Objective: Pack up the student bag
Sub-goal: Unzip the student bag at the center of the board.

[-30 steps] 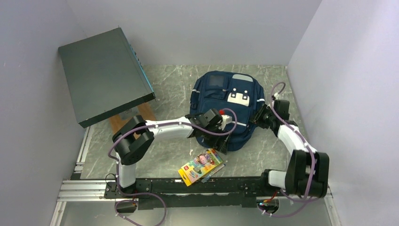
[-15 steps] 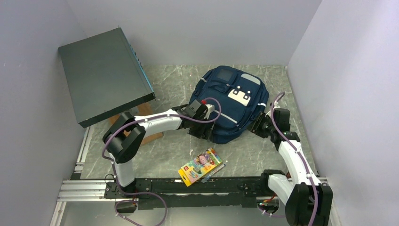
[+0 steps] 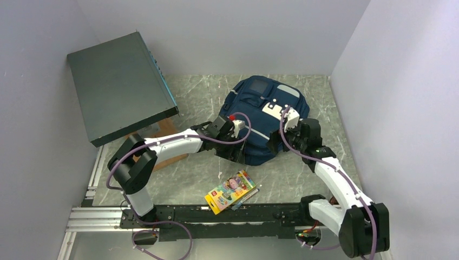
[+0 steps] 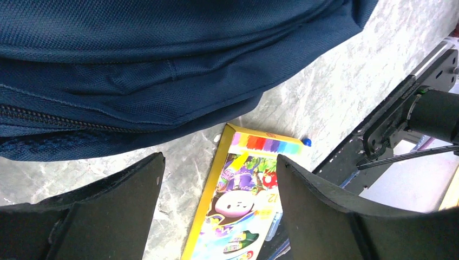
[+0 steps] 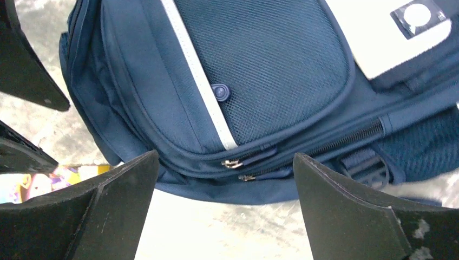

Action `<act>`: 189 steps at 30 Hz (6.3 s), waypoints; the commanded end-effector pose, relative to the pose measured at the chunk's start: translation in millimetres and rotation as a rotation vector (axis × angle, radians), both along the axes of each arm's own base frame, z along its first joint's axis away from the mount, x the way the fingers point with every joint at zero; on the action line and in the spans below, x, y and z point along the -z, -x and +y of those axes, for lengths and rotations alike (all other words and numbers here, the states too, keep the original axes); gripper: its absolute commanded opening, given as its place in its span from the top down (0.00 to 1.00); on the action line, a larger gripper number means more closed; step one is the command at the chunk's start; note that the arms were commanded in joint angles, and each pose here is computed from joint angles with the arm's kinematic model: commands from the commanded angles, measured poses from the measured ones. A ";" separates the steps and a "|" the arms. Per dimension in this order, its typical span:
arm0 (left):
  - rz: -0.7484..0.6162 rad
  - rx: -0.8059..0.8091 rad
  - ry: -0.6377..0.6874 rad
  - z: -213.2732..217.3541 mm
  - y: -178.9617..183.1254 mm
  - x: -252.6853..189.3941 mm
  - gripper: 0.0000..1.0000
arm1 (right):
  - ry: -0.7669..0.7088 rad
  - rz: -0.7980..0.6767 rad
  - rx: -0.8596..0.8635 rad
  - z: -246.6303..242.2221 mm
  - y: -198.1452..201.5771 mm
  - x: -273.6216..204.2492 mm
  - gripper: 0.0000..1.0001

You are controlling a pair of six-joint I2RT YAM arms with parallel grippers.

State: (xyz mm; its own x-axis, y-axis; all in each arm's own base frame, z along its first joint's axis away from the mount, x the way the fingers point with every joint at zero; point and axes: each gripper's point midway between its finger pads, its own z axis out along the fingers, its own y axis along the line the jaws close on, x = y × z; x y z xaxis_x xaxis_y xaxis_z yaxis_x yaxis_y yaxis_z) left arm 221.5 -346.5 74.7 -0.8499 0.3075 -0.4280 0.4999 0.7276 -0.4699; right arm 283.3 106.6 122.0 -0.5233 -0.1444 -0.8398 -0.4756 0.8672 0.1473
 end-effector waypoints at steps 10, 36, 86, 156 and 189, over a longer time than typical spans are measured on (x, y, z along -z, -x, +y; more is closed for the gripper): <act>-0.070 0.046 0.073 -6.6 0.7 -32.5 0.19 | -0.063 -0.047 -0.309 37.9 -6.7 14.7 0.05; -0.170 0.003 0.006 10.8 -12.8 -45.3 0.17 | -0.400 0.377 0.069 52.5 14.6 32.2 0.20; -0.020 0.036 0.163 -47.2 28.1 11.9 0.47 | -0.124 0.145 0.300 76.4 33.6 -19.2 1.00; -0.261 -0.373 0.202 60.5 -35.8 -49.0 0.24 | -0.273 0.200 0.291 81.9 46.0 -16.1 1.00; -0.085 -0.242 0.345 9.3 2.0 -1.7 0.83 | -0.335 0.232 0.335 122.6 31.8 -13.9 0.61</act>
State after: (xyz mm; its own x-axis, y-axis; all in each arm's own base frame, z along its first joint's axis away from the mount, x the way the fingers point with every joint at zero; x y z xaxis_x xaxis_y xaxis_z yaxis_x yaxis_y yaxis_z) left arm 233.6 -331.0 61.0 -0.8389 -0.1141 -0.5322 0.3209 0.6860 -0.6530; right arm 249.4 255.2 119.1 -0.7202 0.2940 -0.6284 -0.1053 0.8489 0.5179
